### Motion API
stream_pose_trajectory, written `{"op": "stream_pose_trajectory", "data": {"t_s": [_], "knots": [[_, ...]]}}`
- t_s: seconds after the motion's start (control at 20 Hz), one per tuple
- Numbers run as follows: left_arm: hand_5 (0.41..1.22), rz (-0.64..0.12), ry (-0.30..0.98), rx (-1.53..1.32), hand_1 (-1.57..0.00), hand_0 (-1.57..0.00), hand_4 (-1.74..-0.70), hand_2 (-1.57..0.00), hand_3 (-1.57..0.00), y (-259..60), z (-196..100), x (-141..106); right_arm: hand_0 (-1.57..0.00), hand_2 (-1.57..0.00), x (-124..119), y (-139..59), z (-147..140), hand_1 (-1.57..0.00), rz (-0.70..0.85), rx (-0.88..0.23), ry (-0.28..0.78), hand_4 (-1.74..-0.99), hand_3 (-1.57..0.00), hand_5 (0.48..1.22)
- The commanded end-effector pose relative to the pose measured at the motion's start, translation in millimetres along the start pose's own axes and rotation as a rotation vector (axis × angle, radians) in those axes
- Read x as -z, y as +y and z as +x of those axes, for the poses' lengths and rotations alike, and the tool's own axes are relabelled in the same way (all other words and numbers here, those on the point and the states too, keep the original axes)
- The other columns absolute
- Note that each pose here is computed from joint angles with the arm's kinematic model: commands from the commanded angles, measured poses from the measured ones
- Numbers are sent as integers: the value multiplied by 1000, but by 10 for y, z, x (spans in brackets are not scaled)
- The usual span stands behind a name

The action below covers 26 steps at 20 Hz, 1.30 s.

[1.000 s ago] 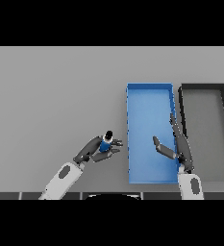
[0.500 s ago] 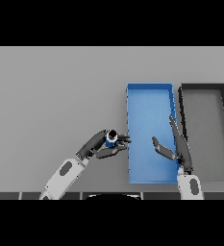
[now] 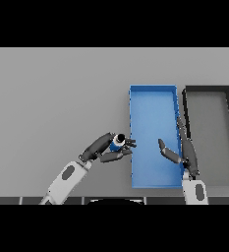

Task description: Pick up the blue pipe and place it into the blue bin.

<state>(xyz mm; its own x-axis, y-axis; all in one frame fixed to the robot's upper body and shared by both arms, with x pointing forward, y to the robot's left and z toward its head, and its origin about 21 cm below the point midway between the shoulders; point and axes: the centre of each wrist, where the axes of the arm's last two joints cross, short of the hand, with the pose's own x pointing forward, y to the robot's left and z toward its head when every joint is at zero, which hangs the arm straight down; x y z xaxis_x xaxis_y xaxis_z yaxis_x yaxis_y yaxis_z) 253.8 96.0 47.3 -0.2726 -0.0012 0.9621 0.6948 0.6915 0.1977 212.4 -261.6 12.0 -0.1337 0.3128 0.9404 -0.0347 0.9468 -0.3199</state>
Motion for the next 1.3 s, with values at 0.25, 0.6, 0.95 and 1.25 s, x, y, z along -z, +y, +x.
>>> {"op": "stream_pose_trajectory", "data": {"t_s": [0.25, 0.6, 0.95, 1.25], "knots": [[1221, -18, -1, -7, -1571, -1571, -1467, -1571, -1571, -43, 17, 14, 1, -67, 14, -70, 108, -12, 79, 163, -128, -1198, 0, 641], [1221, -15, 4, -9, -1571, -1571, -1467, -1571, -1571, -16, 24, 14, 1, -106, 354, -278, 903, -11, 508, 285, -233, -1247, 0, 568], [1221, -15, 13, 21, -1571, -1571, -1467, -1571, -1571, 18, 39, 28, 1, -44, 582, -32, 1498, -2, 744, 145, -346, -1298, 1, 559], [1221, -41, -15, -5, -1571, -1571, -1464, -1571, -1571, 19, 7, 28, 1, -48, 697, 264, 1716, 0, 908, 122, -371, -1253, 1, 554]]}}
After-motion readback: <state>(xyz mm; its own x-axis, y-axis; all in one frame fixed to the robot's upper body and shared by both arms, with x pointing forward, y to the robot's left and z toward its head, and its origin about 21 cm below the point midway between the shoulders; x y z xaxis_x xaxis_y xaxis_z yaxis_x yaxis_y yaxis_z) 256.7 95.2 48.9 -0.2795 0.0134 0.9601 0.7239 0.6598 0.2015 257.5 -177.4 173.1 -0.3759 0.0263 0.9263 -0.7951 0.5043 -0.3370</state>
